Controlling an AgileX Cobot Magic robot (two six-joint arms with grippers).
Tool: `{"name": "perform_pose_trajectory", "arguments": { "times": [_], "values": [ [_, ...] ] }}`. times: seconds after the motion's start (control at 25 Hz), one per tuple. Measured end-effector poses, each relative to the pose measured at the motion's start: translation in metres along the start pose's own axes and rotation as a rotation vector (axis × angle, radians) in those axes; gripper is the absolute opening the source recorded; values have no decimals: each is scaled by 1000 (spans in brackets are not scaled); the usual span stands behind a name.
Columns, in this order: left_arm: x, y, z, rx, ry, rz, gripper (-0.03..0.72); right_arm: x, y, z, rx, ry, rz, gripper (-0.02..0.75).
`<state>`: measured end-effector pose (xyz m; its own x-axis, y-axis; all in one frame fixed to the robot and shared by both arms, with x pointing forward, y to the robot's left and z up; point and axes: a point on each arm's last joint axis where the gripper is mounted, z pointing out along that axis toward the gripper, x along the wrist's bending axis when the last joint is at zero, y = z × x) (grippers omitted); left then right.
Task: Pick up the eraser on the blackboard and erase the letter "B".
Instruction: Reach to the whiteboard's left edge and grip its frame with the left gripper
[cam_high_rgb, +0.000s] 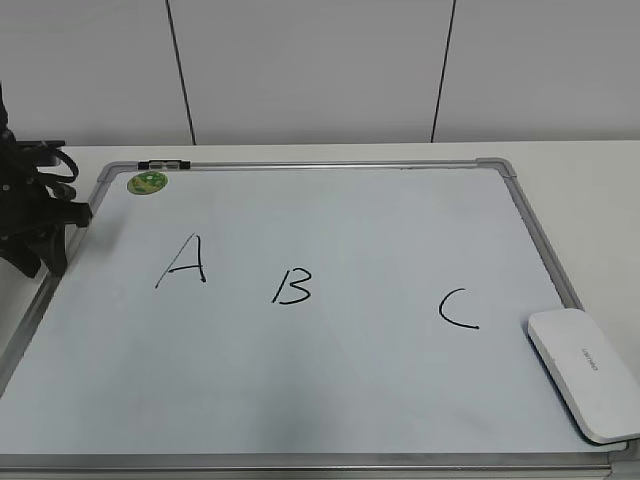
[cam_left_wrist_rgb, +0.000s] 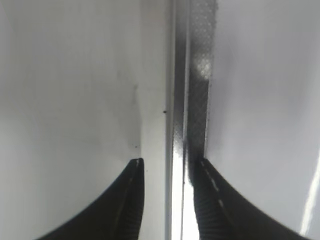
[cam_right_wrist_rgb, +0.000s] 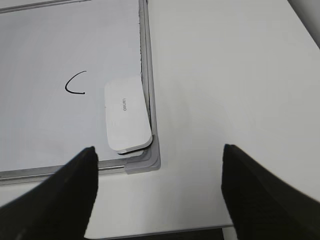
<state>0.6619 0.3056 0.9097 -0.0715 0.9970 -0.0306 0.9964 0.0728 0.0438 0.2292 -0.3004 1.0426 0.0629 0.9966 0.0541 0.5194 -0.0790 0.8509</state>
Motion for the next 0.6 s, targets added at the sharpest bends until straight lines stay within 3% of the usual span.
{"name": "perform_pose_trajectory", "arguments": {
  "times": [0.44,0.6],
  "values": [
    [0,2,4,7,0,1,236,0,0,0,0,0,0,572],
    [-1,2,4,7,-6,-3,155,0,0,0,0,0,0,572]
  ]
}}
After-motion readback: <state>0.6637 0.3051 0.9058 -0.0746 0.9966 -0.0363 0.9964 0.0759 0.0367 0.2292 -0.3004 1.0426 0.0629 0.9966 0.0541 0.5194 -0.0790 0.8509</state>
